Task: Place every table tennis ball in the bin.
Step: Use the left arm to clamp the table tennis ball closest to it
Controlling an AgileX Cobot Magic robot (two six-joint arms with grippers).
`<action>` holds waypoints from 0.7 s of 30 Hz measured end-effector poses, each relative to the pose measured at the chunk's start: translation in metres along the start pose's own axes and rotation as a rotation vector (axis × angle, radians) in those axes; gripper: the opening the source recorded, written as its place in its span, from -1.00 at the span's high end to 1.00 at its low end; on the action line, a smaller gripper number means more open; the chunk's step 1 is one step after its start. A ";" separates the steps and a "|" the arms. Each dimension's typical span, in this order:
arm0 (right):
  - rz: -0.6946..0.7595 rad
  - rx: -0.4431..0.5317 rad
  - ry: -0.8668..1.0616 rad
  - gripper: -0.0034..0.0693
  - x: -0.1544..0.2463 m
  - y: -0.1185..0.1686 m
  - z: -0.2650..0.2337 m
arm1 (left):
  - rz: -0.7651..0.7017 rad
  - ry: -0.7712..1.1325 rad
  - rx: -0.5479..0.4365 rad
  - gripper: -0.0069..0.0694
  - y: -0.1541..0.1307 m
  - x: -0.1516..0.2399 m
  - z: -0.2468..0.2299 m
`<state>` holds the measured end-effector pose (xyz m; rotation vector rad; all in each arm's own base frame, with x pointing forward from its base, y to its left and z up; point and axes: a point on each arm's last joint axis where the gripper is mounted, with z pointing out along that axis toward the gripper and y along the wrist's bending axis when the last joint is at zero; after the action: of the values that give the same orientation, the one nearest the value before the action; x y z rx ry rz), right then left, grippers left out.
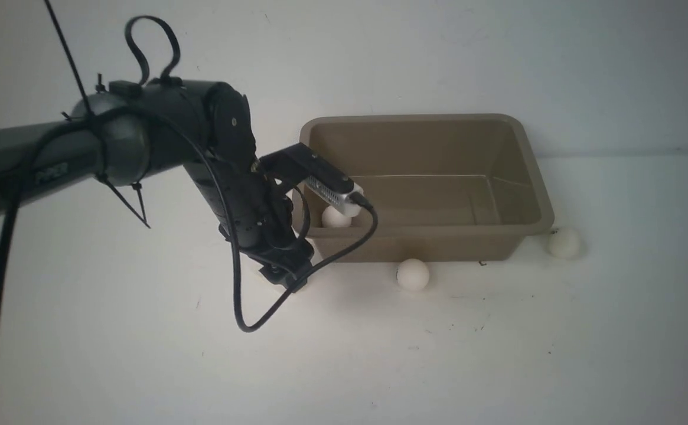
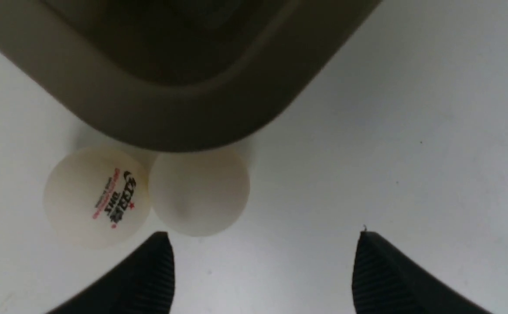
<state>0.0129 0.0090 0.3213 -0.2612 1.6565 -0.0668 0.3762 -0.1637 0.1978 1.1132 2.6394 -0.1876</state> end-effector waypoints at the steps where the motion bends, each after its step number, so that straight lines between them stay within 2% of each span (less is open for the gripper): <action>1: 0.000 0.000 0.000 0.24 0.000 0.000 0.000 | -0.001 -0.002 -0.002 -0.47 0.001 -0.001 0.004; 21: 0.000 0.001 -0.003 0.24 0.000 0.000 0.000 | -0.023 0.007 -0.031 -0.47 0.008 -0.001 0.033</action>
<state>0.0129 0.0090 0.3216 -0.2604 1.6533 -0.0673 0.3889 -0.1658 0.1667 1.0765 2.6529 -0.1473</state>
